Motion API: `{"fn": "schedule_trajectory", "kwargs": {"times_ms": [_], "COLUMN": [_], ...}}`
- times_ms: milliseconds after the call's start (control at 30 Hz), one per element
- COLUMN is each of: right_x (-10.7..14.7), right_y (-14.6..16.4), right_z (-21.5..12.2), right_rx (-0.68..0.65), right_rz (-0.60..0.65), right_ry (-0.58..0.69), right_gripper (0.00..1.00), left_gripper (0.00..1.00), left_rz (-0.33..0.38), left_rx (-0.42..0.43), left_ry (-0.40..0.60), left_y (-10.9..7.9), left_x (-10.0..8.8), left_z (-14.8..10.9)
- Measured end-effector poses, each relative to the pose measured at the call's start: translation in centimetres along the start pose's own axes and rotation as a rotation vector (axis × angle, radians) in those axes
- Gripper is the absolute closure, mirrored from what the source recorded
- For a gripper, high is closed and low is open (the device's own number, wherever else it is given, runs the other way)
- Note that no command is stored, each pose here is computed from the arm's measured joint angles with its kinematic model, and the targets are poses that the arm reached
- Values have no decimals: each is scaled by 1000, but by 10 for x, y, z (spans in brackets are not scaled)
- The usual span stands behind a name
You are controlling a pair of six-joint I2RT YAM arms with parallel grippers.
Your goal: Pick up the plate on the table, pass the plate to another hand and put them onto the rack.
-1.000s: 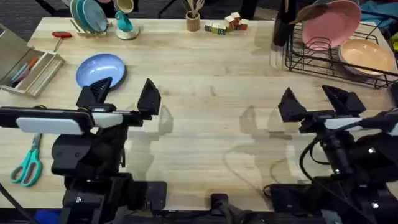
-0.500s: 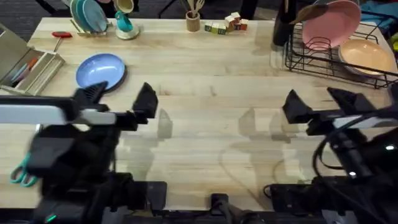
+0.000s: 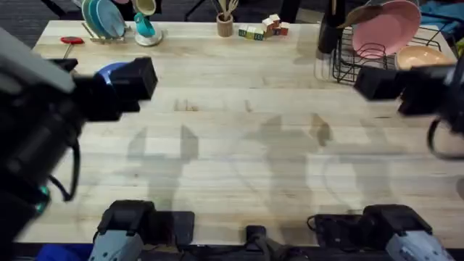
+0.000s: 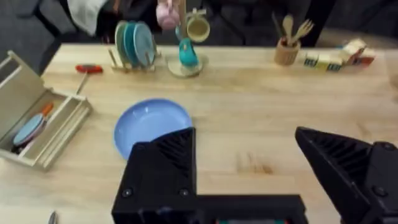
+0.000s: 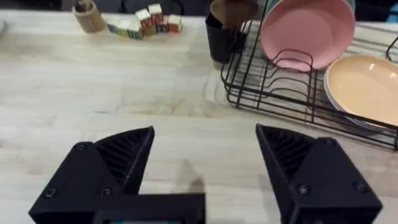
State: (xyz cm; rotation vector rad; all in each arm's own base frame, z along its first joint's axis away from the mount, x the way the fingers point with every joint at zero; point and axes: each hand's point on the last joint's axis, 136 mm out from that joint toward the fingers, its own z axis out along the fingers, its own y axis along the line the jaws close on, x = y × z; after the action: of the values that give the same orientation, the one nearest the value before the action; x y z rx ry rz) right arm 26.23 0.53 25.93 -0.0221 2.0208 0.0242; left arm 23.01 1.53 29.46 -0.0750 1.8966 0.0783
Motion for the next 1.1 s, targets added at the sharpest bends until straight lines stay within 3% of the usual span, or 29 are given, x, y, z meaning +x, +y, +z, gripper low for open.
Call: {"fn": "schedule_trajectory", "kwargs": {"times_ms": [300, 500, 700, 933, 1100], "right_x": [-38, -40, -39, -43, -43], "right_y": [-1, 0, 2, 2, 2], "right_z": [24, 45, 51, 53, 53], "right_rx": [-1, -4, -9, -9, -9], "right_rz": [0, 0, -3, -4, -4], "right_ry": [273, 356, 363, 345, 345], "right_gripper": [7, 6, 6, 6, 6], "left_gripper": [7, 8, 7, 8, 10], "left_rz": [28, 45, 53, 57, -16], "left_rx": [-8, -9, -2, -7, -63], "left_ry": [287, 462, 560, 600, 624], "left_y": [-1, -3, -6, -6, 7], "left_x": [-20, -12, 4, 12, 17], "left_z": [17, 33, 47, 56, 66]}}
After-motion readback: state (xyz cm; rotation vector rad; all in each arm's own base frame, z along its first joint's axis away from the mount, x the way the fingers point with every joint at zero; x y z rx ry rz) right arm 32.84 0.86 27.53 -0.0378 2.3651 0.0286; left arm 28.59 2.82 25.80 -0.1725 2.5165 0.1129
